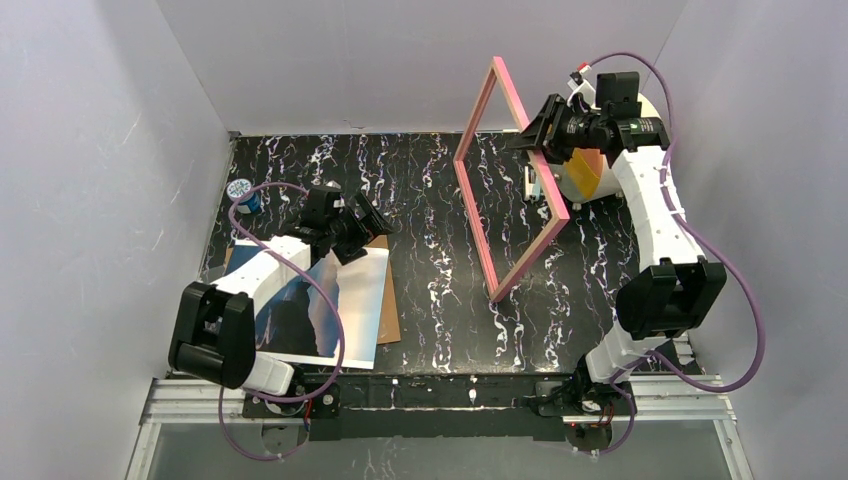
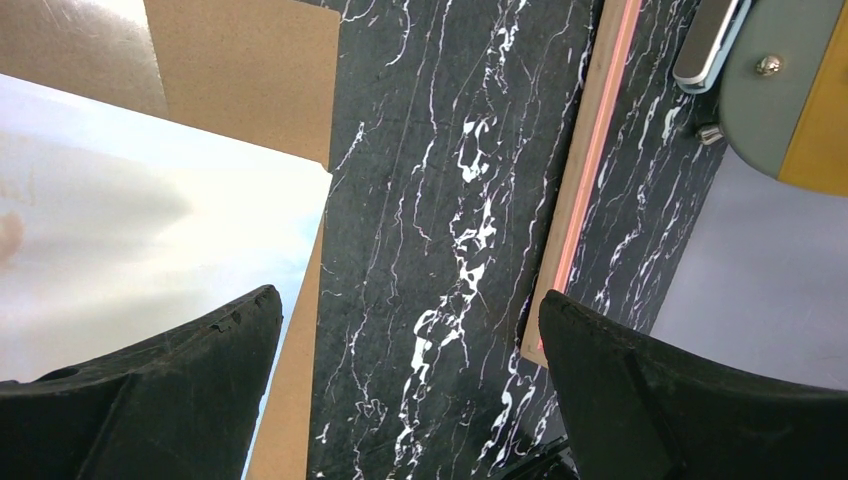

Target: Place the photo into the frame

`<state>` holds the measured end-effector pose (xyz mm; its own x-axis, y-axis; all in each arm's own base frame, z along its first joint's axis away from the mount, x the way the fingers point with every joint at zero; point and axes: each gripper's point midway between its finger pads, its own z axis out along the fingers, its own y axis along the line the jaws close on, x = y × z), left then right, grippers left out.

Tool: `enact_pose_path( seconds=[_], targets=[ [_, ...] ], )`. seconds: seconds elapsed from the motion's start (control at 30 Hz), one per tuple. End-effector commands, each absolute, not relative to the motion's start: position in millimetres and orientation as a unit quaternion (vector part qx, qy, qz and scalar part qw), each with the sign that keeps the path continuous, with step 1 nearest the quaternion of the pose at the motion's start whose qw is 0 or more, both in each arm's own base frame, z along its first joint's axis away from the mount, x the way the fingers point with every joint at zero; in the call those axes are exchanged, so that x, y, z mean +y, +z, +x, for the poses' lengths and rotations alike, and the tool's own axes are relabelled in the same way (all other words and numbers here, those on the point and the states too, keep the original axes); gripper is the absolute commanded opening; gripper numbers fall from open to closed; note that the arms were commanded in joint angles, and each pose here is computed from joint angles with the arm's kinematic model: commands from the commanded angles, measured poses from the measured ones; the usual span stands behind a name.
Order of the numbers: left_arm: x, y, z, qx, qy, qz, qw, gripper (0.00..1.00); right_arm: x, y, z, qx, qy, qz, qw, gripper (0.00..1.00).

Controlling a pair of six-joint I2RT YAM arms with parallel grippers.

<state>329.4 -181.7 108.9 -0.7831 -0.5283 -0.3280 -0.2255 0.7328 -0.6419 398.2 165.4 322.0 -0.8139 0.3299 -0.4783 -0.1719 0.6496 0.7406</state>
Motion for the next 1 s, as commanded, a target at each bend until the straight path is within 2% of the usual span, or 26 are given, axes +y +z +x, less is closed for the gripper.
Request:
enact_pose_path(
  seconds=[0.0,0.1,0.2,0.37,0.47,0.63,0.77,0.97],
  targets=[
    [-188.0,115.9,333.5,0.896,-0.309,-0.192,0.257,0.98,150.6,306.8,396.5,0.881,0.361,0.023,0.306,0.49],
    [-189.3,112.5,334.2,0.898,-0.307,-0.189,0.253,0.98,138.7,291.7,397.6,0.897,0.320,0.027,0.305,0.43],
    [-189.9,109.8,334.6,0.899,-0.306,-0.188,0.249,0.98,128.0,285.9,398.0,0.905,0.286,0.027,0.313,0.43],
    [-193.4,105.5,335.6,0.901,-0.307,-0.185,0.244,0.98,114.3,290.2,400.9,0.910,0.245,0.017,0.335,0.53],
    [-194.7,103.7,336.0,0.903,-0.306,-0.183,0.241,0.98,111.5,294.7,401.2,0.909,0.236,0.010,0.343,0.55],
    [-195.4,101.5,336.4,0.904,-0.305,-0.180,0.239,0.98,107.2,288.5,397.8,0.914,0.226,0.024,0.335,0.42],
    [-194.5,97.4,335.2,0.906,-0.302,-0.180,0.235,0.99,105.0,284.7,392.6,0.915,0.223,0.035,0.334,0.25],
    [-193.3,98.8,334.1,0.907,-0.298,-0.171,0.243,0.98,126.3,243.6,374.1,0.917,0.284,0.024,0.278,0.19]
  ],
)
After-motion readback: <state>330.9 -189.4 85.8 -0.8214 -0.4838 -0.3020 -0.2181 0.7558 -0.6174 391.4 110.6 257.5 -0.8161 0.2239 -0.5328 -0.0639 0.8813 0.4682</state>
